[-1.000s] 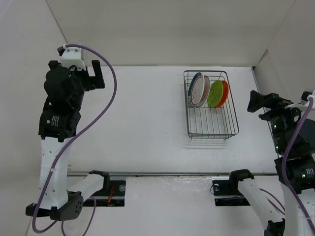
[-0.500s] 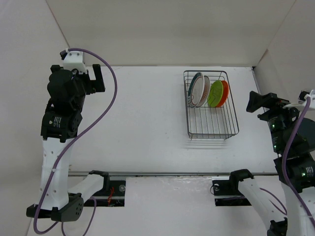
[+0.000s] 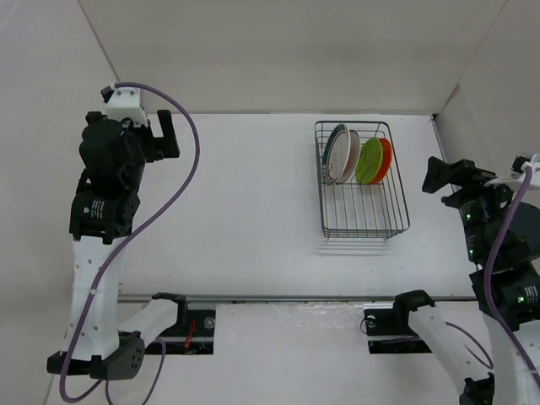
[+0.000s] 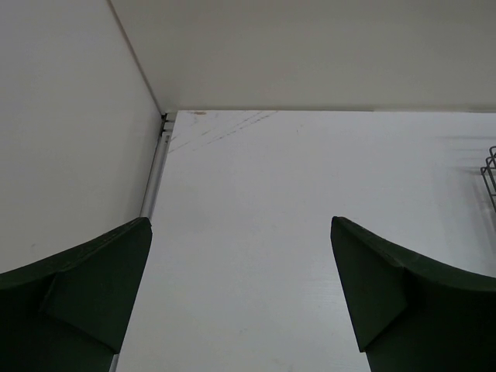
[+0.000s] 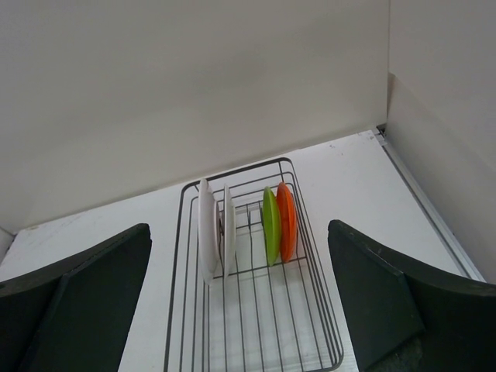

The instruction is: Load the plates into the dish rack

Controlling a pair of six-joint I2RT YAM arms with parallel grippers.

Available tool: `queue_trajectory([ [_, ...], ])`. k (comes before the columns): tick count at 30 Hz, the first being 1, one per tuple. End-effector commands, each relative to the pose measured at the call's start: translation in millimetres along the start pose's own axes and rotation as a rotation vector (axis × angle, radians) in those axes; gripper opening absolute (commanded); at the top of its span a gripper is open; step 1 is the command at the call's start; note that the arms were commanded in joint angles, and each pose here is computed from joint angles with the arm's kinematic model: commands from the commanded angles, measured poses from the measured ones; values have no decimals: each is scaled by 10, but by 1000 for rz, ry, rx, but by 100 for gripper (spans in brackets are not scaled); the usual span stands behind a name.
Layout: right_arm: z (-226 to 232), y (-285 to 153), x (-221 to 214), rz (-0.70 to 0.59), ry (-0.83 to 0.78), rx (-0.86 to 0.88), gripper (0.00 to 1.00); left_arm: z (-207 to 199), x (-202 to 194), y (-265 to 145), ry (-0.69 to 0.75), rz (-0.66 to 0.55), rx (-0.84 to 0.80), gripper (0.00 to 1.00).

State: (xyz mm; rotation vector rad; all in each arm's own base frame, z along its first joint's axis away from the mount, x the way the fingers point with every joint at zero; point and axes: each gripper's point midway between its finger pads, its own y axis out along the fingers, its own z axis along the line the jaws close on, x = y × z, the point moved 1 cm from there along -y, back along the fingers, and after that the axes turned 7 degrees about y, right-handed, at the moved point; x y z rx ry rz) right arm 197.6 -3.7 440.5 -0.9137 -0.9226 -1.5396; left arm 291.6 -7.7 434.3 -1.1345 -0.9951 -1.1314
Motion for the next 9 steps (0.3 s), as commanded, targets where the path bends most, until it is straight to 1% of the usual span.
queue_trajectory([
  [1, 25, -26, 88, -29, 22, 7, 100, -3, 65, -37, -18, -29, -8, 100],
  [9, 27, 1, 67, -21, 19, 3, 100, 17, 81, -68, -21, -38, -7, 100],
])
